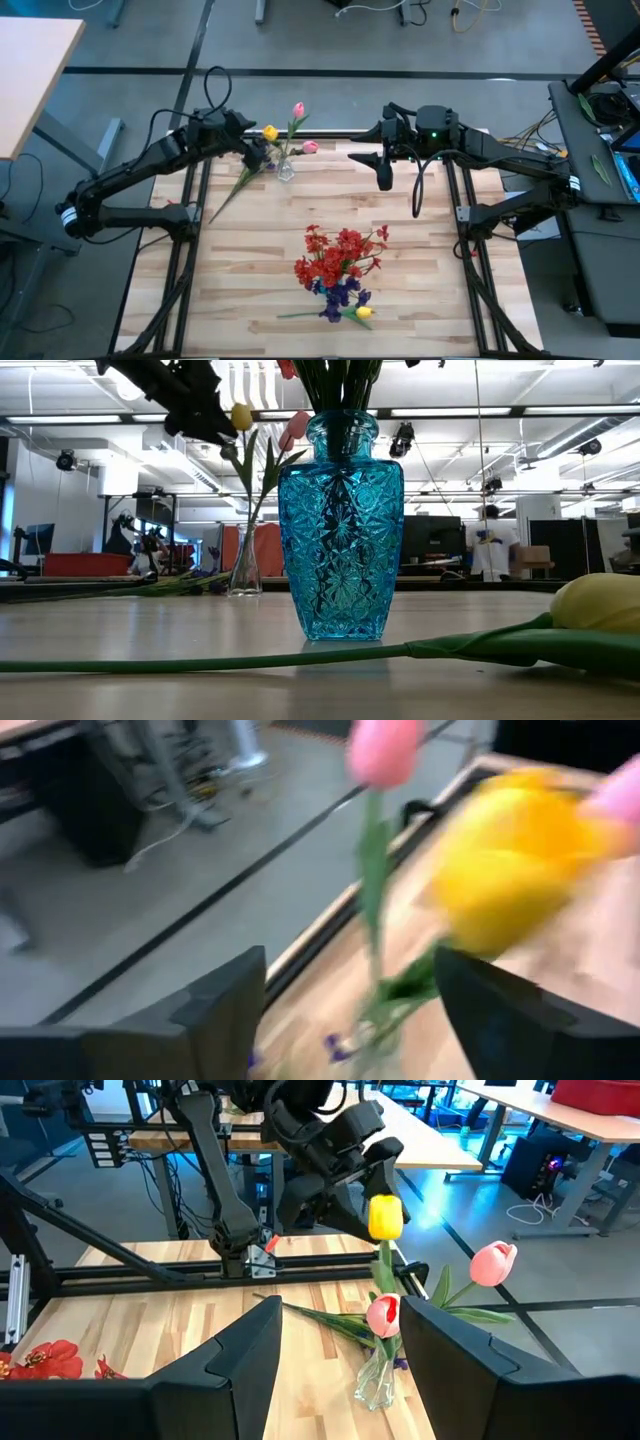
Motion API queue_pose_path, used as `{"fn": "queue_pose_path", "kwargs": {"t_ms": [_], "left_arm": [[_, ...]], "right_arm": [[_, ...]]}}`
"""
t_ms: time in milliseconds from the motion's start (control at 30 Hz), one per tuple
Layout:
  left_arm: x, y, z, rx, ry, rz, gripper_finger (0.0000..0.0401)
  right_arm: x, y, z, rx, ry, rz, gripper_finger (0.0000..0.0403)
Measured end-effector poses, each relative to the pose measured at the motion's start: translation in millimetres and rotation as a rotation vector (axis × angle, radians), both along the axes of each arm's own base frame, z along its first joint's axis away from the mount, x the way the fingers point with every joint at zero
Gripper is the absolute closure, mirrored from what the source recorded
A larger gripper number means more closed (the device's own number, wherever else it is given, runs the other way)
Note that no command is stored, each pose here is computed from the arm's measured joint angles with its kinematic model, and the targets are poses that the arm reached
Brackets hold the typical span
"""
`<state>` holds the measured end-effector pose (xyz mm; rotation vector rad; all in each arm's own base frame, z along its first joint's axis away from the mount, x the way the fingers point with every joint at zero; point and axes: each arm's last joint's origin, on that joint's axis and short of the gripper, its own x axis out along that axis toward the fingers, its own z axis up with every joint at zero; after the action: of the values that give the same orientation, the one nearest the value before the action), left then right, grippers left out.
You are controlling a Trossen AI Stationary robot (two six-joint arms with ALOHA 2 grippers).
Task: Sort flowers into vase by color
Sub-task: Put the top yellow flower into the transparent vase, then put the violet flowers into the blue vase
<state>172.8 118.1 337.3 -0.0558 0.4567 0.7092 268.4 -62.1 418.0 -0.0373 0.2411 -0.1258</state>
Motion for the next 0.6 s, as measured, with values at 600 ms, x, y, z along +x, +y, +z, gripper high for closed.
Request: {"fn": "queue_pose_path", "kwargs": {"t_ms": [600], "left_arm": [[-30.6, -16.7, -33.8, -0.234, 0.201, 0.183, 0.0065]], "right_arm": [[0.0, 0.0, -0.3, 0.005, 0.002, -0.001, 0.0206]]}}
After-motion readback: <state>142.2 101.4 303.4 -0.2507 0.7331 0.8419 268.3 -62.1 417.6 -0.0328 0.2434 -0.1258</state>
